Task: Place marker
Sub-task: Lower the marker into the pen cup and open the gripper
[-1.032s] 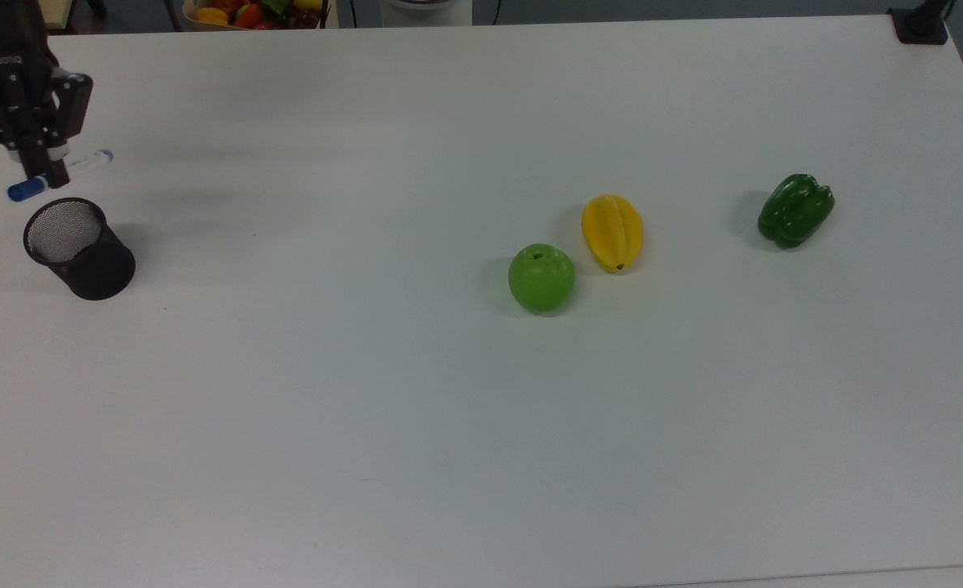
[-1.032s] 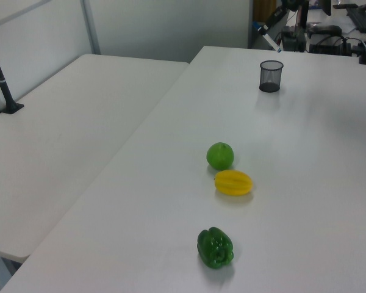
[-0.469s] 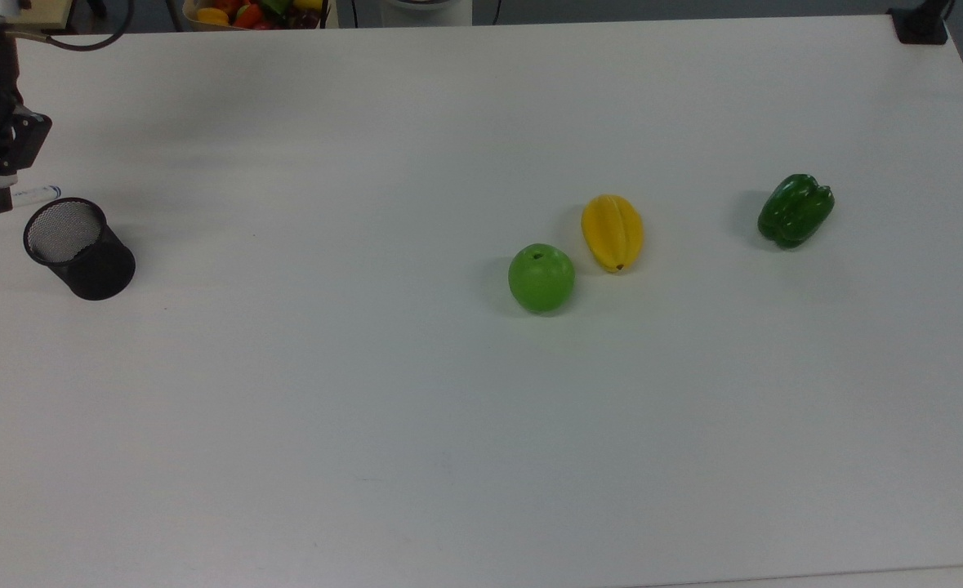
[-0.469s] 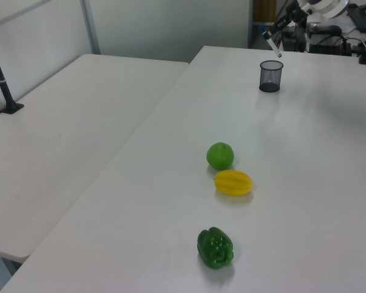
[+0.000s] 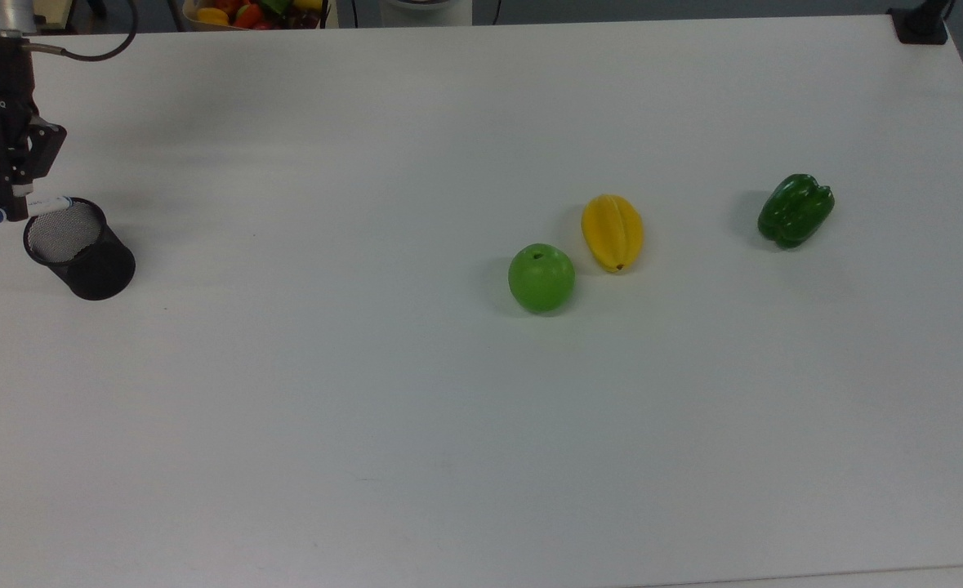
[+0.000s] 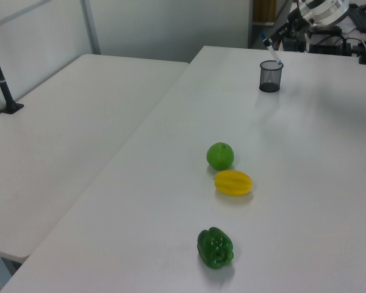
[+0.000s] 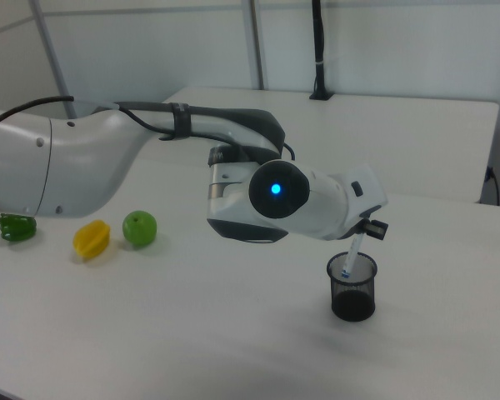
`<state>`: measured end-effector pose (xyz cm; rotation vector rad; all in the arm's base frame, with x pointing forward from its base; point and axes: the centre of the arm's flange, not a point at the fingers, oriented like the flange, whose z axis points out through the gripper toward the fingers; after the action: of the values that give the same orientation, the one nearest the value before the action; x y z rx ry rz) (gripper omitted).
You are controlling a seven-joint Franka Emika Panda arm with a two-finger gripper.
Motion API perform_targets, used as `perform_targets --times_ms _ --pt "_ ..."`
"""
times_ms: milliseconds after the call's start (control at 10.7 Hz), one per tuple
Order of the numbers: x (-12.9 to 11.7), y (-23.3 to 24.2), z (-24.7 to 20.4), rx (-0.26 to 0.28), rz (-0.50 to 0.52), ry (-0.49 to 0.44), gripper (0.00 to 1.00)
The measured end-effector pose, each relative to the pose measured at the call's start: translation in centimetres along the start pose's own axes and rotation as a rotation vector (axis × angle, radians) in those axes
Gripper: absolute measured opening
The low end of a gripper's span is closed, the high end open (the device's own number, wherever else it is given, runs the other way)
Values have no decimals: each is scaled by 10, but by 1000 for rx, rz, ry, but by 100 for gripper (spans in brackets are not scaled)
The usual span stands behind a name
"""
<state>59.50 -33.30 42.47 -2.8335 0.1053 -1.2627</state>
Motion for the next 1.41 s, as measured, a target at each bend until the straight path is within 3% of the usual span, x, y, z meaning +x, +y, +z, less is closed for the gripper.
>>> perform_targets --times_ms 375,844,1220,1407 --pt "-13 0 18 -32 -2 -24 16" --pt "-15 -3 22 -31 -6 -29 17" --pt "-14 -4 22 -30 -6 -28 43" --pt "-14 -5 23 -27 -7 -28 70"
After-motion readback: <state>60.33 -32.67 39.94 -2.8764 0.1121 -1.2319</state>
